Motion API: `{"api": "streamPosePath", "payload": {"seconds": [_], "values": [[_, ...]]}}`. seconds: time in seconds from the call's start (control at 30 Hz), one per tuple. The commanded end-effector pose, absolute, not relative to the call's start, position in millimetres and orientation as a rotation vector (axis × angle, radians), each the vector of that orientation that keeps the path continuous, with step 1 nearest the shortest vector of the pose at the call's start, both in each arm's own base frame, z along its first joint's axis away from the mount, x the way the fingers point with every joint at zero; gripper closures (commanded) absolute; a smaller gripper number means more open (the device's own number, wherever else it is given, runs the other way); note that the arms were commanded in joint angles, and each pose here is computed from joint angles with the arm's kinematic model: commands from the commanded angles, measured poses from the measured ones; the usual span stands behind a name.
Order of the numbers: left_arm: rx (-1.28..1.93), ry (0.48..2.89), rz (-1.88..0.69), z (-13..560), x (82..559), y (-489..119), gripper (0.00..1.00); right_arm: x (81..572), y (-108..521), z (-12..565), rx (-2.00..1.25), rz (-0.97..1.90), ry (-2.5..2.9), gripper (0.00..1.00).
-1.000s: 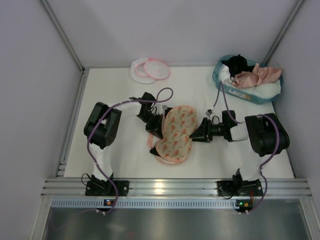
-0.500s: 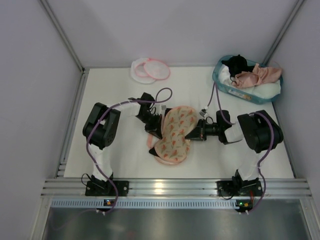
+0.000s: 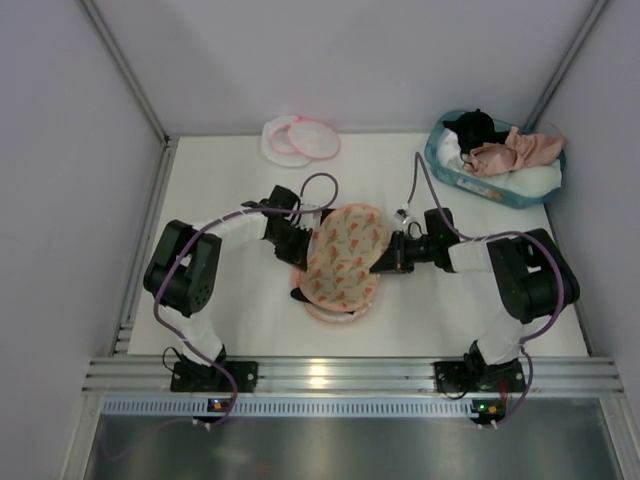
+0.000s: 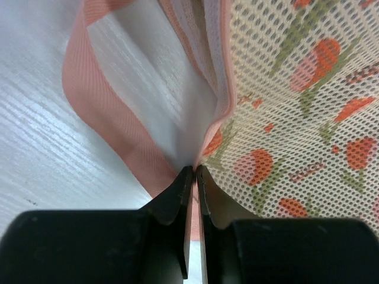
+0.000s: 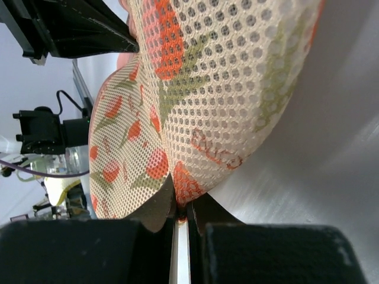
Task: Place the bra in the laundry bag and zip it closed
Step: Zip the laundry bag at the center of the board.
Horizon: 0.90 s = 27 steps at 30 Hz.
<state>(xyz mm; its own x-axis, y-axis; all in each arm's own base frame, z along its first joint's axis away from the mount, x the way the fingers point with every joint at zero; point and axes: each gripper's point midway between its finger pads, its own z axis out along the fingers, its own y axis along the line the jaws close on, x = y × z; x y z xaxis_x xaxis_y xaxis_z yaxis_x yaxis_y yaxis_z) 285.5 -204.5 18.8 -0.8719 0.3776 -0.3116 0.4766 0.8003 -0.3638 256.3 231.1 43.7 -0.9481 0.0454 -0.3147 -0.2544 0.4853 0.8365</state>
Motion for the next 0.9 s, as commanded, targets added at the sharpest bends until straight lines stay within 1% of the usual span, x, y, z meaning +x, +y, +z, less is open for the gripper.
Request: {"api": "streamPosePath", "payload": {"seconds": [0.0,0.03,0.1,0.13,0.2,0.23,0.27,0.33,0.37,0.4,0.5,0.53,0.57,0.6,0.63,0.67,0.7,0.73,0.8,0.87], "values": [[0.730,2.760,-0.416,14,288,-168,0.86,264,227,42,-0.215,1.374,2.451,1.00],[0.745,2.708,-0.444,28,293,-173,0.79,264,229,44,-0.226,1.379,2.445,1.00],[0.814,2.611,-0.509,50,297,-182,0.73,263,231,48,-0.241,1.398,2.441,1.00],[0.832,2.524,-0.521,75,305,-188,0.70,262,232,48,-0.244,1.406,2.442,1.00],[0.908,2.399,-0.545,104,311,-195,0.63,260,232,48,-0.247,1.408,2.447,1.00],[0.940,2.343,-0.550,117,313,-198,0.62,261,233,49,-0.247,1.408,2.448,1.00],[1.024,2.222,-0.529,142,315,-200,0.60,262,233,50,-0.247,1.412,2.449,1.00],[1.200,2.049,-0.507,168,301,-217,0.55,261,234,49,-0.240,1.427,2.462,1.00],[1.350,1.959,-0.449,172,293,-221,0.53,261,235,49,-0.241,1.435,2.465,1.00],[1.489,1.869,-0.442,176,273,-243,0.52,261,235,48,-0.235,1.435,2.471,1.00],[1.790,1.711,-0.330,179,245,-265,0.52,259,238,48,-0.241,1.441,2.478,1.00],[1.913,1.669,-0.297,167,229,-282,0.51,260,239,48,-0.239,1.441,2.481,1.00],[1.978,1.630,-0.267,164,223,-290,0.51,260,239,49,-0.240,1.442,2.480,1.00],[2.057,1.557,-0.269,169,205,-308,0.52,260,239,48,-0.238,1.443,2.486,1.00],[2.123,1.551,-0.259,155,199,-318,0.52,261,239,50,-0.237,1.444,2.491,1.00],[2.153,1.527,-0.216,154,199,-324,0.52,260,239,49,-0.235,1.441,2.499,1.00],[2.199,1.480,-0.210,158,187,-338,0.51,262,239,49,-0.235,1.439,2.500,1.00],[2.255,1.486,-0.184,144,185,-347,0.51,261,240,49,-0.234,1.436,2.502,1.00],[2.345,1.467,-0.153,135,171,-359,0.51,262,239,48,-0.231,1.425,2.509,1.00],[2.390,1.483,-0.129,123,168,-374,0.48,261,242,48,-0.240,1.421,2.513,1.00]]}}
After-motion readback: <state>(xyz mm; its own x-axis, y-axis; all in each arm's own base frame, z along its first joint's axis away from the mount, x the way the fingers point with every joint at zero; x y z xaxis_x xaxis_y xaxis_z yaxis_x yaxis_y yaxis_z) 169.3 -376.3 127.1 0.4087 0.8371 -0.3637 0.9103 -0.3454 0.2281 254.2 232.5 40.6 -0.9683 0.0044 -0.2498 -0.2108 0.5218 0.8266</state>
